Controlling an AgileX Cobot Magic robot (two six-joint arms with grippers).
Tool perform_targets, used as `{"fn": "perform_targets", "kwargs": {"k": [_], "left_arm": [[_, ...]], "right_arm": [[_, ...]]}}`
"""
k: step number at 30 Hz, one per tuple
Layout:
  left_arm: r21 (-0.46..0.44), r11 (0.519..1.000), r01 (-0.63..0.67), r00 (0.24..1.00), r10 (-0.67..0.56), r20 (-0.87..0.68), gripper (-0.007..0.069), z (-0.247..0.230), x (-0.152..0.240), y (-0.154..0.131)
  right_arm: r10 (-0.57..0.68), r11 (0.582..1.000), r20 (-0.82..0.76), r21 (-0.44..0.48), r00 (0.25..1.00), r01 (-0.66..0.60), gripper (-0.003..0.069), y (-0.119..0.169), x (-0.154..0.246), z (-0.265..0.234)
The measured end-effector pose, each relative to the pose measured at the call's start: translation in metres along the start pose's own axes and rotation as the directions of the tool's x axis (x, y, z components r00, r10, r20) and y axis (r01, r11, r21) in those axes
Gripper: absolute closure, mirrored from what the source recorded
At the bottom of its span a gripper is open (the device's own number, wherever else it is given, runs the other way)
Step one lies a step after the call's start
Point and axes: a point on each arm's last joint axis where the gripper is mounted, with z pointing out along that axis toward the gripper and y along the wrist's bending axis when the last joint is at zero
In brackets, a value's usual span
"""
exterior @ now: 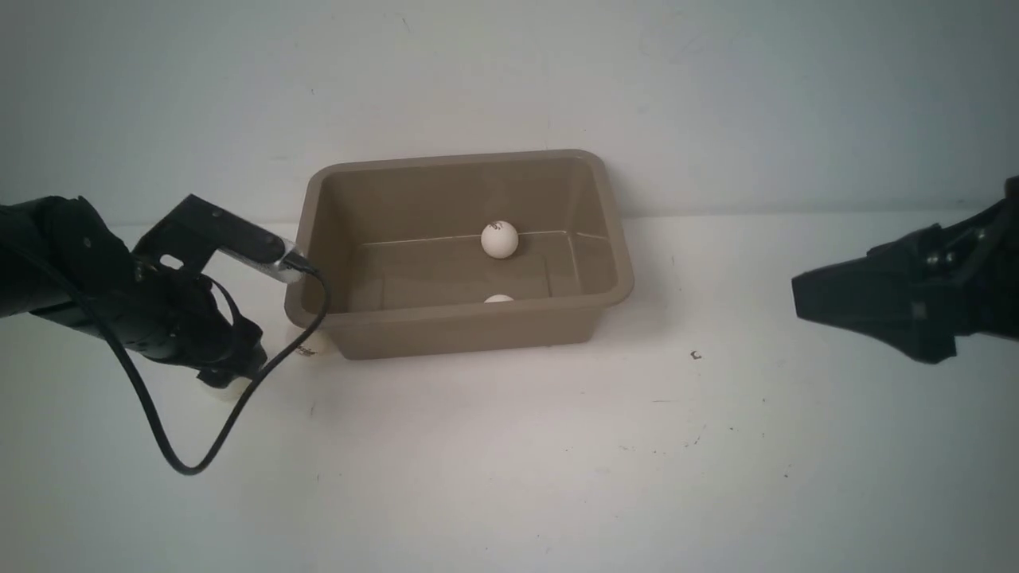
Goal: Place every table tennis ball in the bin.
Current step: Use the left arm to clamp the table tennis ball closest to it
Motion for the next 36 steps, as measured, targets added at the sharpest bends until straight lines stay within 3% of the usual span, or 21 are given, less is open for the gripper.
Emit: {"fn": "perform_targets", "kwargs": {"k": [15,17,20,21,26,31,33,36], "left_arm": [[-0.024,1.0,-0.018,0.999,0.016,-0.052,0.0115,0.048,0.017,0.007],[-0.024,1.0,-0.017,0.998,0.016,-0.055,0.0137,0.052,0.018,0.007],[-0.034,0.999,-0.019,0.999,0.017,-0.045,0.0279,0.053,0.018,0.007],[-0.037,0.999,-0.021,0.999,0.02,-0.043,0.0282,0.052,0.017,0.008],[-0.076,0.996,-0.052,0.998,0.054,0.02,0.0272,0.027,0.005,0.012],[-0.205,0.977,-0.064,0.962,0.115,0.248,0.0272,-0.045,-0.029,0.013],[-0.225,0.972,-0.073,0.944,0.14,0.298,0.0272,-0.058,-0.036,0.007],[-0.238,0.96,-0.151,0.887,0.237,0.396,0.0272,-0.066,-0.057,-0.024]], "right_arm": [[-0.001,1.0,-0.001,0.0,1.0,0.001,0.0071,0.0,0.0,0.0],[-0.001,1.0,-0.001,0.0,1.0,0.001,0.0071,0.0,0.0,0.0],[-0.001,1.0,-0.002,-0.001,1.0,0.001,0.0071,0.0,0.0,0.0],[-0.001,1.0,-0.003,-0.002,1.0,0.001,0.0071,0.0,0.0,0.0],[-0.001,1.0,-0.006,-0.005,1.0,0.001,0.0071,0.0,0.001,0.0],[-0.003,1.0,-0.006,-0.005,1.0,0.003,0.0071,0.0,0.001,0.0],[-0.003,1.0,-0.006,-0.005,1.0,0.003,0.0071,0.0,0.001,0.0],[-0.003,1.0,-0.006,-0.005,1.0,0.003,0.0071,0.0,0.001,0.0]]}}
